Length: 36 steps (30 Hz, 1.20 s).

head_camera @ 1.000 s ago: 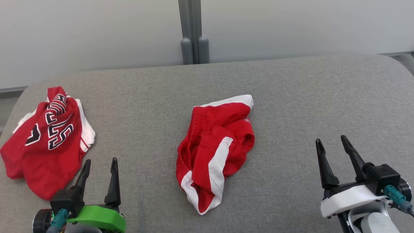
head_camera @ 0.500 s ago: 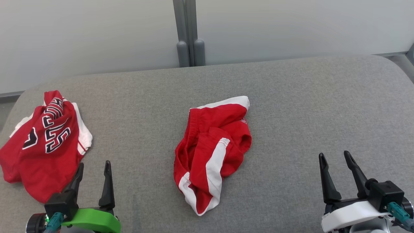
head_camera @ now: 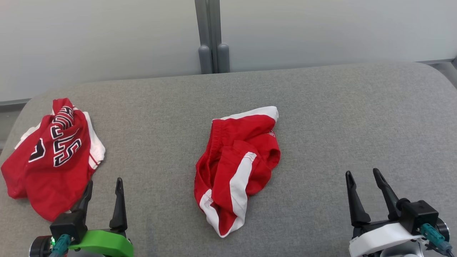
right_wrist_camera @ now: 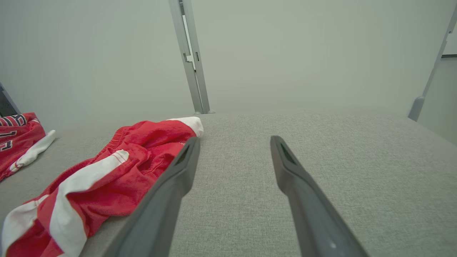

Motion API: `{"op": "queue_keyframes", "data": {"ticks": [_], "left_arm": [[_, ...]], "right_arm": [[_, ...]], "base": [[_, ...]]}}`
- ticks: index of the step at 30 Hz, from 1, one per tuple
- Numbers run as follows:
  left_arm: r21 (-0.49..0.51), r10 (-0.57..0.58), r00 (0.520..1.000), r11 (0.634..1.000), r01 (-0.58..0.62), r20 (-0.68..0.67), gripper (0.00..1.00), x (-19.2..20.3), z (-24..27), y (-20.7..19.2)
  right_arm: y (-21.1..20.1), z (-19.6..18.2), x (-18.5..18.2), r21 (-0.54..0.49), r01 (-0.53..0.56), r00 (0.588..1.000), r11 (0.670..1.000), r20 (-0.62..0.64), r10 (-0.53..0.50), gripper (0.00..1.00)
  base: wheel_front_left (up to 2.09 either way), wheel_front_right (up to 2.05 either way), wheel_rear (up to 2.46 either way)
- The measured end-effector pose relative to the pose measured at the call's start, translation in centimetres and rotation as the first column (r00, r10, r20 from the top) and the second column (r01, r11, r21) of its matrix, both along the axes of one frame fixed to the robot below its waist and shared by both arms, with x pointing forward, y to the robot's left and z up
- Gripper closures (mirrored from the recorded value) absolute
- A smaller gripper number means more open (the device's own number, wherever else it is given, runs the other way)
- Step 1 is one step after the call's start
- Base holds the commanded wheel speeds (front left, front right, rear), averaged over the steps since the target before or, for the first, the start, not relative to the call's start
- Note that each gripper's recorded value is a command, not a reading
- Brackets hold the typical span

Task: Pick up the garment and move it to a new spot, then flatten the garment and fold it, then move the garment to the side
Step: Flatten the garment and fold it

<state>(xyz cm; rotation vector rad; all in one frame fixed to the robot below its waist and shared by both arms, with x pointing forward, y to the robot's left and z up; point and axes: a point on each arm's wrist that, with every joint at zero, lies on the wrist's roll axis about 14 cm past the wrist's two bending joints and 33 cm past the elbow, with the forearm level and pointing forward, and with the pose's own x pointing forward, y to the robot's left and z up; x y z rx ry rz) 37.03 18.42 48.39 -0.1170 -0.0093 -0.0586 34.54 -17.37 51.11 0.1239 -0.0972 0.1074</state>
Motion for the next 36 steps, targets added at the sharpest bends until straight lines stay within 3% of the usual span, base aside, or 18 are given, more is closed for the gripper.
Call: {"op": "queue_keyframes", "data": {"ticks": [7, 15, 26, 36], "left_arm": [[-0.004, 0.009, 1.0, 1.0, -0.009, -0.005, 0.0, -0.4, -0.2, 0.2], [-0.007, 0.026, 0.999, 1.0, -0.026, -0.023, 0.0, -0.8, -0.7, 0.6], [-0.018, 0.066, 0.997, 0.998, -0.067, -0.05, 0.0, -1.0, -1.5, 1.7], [-0.027, 0.098, 0.993, 0.995, -0.1, -0.071, 0.0, -1.4, -2.1, 2.5]], "right_arm": [[3.3, 0.7, 1.5, -0.014, -0.105, 0.994, 0.994, 0.021, 0.105, 0.0], [8.9, 1.6, 5.1, -0.061, -0.276, 0.96, 0.959, 0.021, 0.278, 0.0], [15.0, -2.5, 8.6, -0.098, -0.453, 0.879, 0.886, -0.211, 0.427, 0.0], [17.4, -6.9, 8.8, -0.099, -0.552, 0.771, 0.828, -0.44, 0.461, 0.0]], "base": [[0.0, 0.0, 0.0], [0.0, 0.0, 0.0], [0.0, 0.0, 0.0], [0.0, 0.0, 0.0]]}}
